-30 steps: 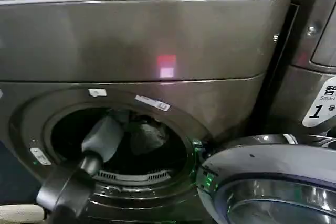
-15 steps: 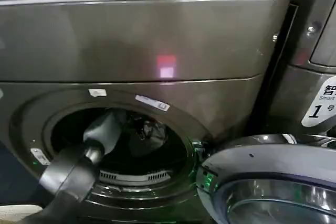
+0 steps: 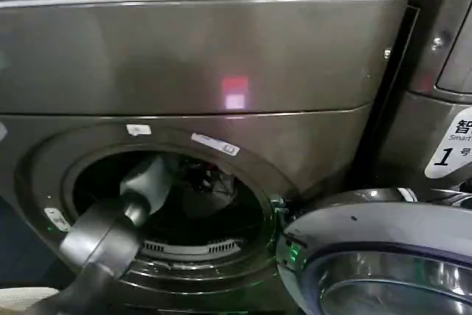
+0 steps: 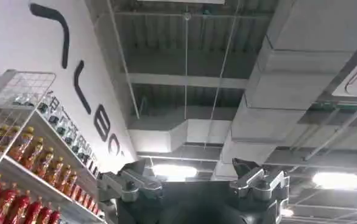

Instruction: Grasp the clothes from the dryer.

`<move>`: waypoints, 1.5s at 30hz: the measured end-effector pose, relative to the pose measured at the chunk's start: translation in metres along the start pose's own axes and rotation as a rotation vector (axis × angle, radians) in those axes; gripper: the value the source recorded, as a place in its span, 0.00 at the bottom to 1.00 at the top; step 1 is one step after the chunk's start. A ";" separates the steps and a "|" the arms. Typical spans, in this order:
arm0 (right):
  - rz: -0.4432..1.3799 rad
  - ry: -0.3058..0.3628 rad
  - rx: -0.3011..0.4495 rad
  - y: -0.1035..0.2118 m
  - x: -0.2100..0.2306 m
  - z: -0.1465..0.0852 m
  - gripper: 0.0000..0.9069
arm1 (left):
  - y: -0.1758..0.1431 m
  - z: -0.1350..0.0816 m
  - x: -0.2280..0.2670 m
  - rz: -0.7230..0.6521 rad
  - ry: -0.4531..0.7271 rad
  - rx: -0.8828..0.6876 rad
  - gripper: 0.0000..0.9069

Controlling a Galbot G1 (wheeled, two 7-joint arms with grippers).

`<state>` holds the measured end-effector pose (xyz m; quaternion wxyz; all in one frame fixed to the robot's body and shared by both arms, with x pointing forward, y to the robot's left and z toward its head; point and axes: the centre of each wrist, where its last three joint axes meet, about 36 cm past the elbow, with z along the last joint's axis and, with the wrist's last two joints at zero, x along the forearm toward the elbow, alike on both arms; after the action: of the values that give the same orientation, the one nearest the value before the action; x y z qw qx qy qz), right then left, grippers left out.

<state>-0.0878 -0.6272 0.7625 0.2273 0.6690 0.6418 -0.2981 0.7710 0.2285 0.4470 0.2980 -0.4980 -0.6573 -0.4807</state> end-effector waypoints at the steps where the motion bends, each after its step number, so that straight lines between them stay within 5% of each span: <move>1: 0.001 0.001 0.000 0.000 0.000 0.000 1.00 | 0.000 0.000 0.000 -0.004 -0.005 0.003 0.00; 17: 0.012 0.012 0.001 -0.001 0.001 0.006 1.00 | -0.002 -0.002 -0.003 -0.125 -0.140 0.098 0.00; 33: -0.021 0.021 -0.009 0.011 0.002 0.003 1.00 | -0.045 -0.061 -0.018 -0.730 -0.583 0.579 0.00; 45: -0.011 -0.007 0.060 0.001 -0.001 -0.010 1.00 | -0.111 -0.070 -0.011 -1.201 -0.826 0.826 0.00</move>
<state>-0.0856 -0.6217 0.7702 0.2076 0.6709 0.6355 -0.3208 0.6644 0.1554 0.4257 -0.1151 -0.0501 -0.9904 -0.0573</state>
